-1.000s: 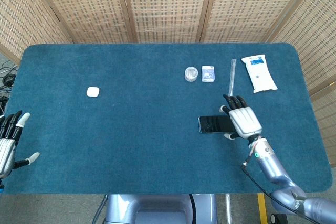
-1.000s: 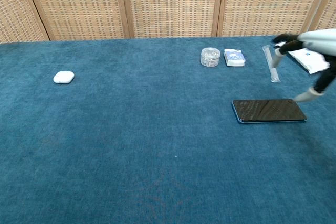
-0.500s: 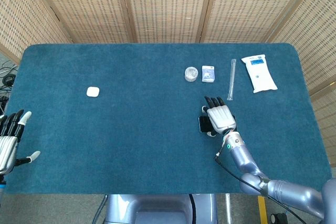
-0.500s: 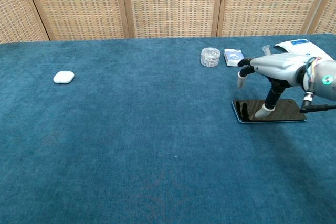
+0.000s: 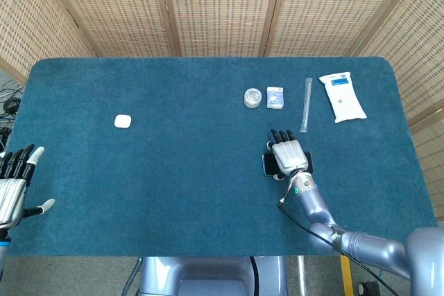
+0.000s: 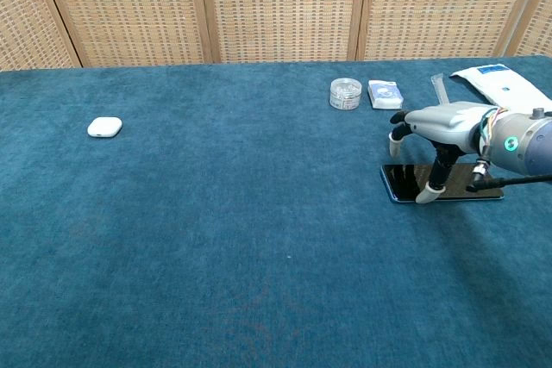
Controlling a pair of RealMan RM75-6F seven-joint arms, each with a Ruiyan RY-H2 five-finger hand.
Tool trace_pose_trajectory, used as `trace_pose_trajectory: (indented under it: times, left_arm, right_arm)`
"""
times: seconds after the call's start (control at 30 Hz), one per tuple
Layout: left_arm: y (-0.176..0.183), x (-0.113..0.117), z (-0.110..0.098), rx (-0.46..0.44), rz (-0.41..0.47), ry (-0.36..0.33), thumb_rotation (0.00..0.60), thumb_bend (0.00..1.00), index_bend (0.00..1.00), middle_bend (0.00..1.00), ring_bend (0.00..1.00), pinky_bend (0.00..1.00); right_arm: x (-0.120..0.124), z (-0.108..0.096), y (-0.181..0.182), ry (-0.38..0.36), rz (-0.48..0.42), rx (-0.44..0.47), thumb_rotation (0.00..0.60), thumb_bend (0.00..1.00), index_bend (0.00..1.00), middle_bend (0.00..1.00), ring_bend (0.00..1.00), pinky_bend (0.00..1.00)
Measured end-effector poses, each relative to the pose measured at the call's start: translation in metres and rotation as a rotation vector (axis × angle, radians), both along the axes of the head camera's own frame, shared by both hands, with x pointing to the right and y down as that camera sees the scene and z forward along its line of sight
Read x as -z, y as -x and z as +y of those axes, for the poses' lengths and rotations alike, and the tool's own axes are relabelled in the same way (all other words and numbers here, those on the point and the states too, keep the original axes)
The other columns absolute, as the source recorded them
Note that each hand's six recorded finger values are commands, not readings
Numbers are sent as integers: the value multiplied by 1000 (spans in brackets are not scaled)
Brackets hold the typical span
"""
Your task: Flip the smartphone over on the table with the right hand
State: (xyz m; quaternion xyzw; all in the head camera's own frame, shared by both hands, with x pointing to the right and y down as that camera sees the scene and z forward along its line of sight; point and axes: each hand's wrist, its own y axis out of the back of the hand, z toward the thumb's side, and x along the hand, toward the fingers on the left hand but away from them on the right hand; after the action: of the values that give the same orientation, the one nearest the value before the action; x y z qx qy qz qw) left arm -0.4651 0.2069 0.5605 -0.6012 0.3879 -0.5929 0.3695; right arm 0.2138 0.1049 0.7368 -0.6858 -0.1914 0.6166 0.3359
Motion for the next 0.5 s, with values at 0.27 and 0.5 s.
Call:
trace_pose_trajectory:
  times: [0.27, 0.5]
  left_arm:
    - [0, 0, 0, 0, 1, 1, 600, 0, 0, 0, 0, 0]
    - [1, -1, 0, 3, 2, 3, 600, 0, 0, 0, 0, 0]
  right_arm:
    - [-3, 2, 1, 6, -3, 1, 600, 119, 286, 0, 0, 0]
    - [-7, 3, 1, 12, 5, 0, 600, 131, 288, 0, 0, 0]
